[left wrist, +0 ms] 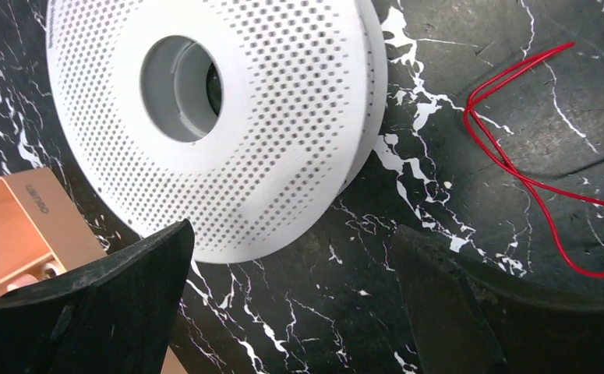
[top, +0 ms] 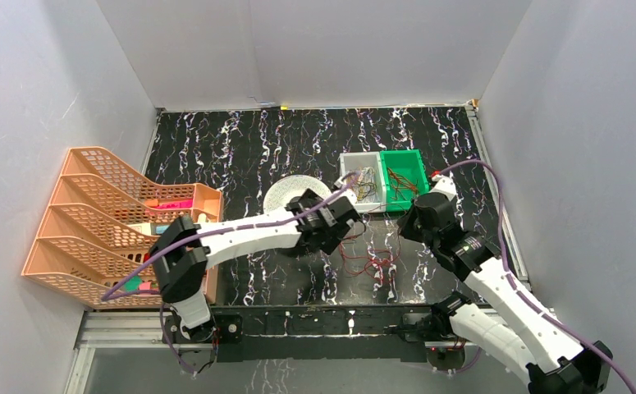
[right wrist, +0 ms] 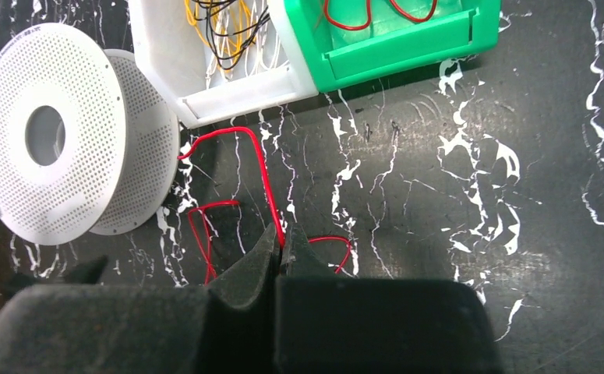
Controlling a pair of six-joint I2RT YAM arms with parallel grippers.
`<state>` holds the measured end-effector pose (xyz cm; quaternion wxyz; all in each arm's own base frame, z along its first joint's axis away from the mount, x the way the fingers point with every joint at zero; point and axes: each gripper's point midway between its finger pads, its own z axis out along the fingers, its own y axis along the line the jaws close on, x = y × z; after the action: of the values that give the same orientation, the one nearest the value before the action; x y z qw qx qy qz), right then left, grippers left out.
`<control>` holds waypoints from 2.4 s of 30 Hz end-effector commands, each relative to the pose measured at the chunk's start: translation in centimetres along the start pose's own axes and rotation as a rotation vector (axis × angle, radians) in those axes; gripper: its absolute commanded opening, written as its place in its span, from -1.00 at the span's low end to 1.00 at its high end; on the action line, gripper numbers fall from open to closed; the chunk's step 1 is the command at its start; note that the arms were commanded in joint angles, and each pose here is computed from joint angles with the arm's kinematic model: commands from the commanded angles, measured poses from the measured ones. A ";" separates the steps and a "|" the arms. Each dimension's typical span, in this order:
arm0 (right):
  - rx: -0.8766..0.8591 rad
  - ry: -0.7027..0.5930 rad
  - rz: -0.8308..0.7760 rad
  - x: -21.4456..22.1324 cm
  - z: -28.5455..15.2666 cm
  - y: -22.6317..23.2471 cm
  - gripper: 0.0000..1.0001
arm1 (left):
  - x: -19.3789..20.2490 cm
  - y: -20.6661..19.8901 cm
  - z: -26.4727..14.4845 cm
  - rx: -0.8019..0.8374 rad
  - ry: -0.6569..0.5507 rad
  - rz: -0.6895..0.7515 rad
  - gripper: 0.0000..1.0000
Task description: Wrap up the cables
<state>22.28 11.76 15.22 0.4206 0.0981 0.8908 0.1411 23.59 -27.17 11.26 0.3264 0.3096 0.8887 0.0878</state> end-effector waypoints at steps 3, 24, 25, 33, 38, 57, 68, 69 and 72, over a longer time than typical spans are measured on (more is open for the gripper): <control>-0.096 -0.017 0.117 -0.7 0.0 1.4 -1.00 | -1.1 0.4 1.1 -0.157 -0.001 0.143 0.96; -0.122 -0.070 0.127 -1.8 -1.3 1.4 -1.00 | -2.3 2.5 3.8 -0.460 -0.005 0.266 0.13; -0.120 -0.072 0.129 -1.8 -1.3 1.3 -1.00 | -2.4 2.7 3.5 -0.467 -0.012 0.262 0.04; -0.123 -0.085 0.137 -2.1 -1.5 1.3 -1.00 | -3.3 4.3 1.4 -0.486 -0.065 0.223 -0.53; -0.123 -0.095 0.134 -2.5 -1.7 1.4 -1.00 | -4.2 5.7 -0.5 -0.514 -0.100 0.199 -0.79; -0.338 -0.126 -0.148 -7.1 -6.1 6.4 -1.00 | -3.2 7.9 -7.0 -0.215 -0.099 -0.074 -1.00; -0.564 -0.036 -0.351 -8.4 -9.8 11.2 -1.00 | -0.8 6.9 -6.7 0.083 0.020 -0.331 -1.00; -0.598 -0.020 -0.369 -8.2 -10.1 11.7 -1.00 | -0.8 6.6 -6.7 0.106 0.024 -0.344 -1.00; -0.668 0.038 -0.413 -7.6 -10.5 12.8 -1.00 | -0.6 5.9 -6.5 0.144 0.039 -0.347 -1.00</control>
<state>20.99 17.82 29.08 0.4442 -0.1489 0.8342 0.2908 24.04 -20.99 17.77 0.3046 0.1805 0.9342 0.0438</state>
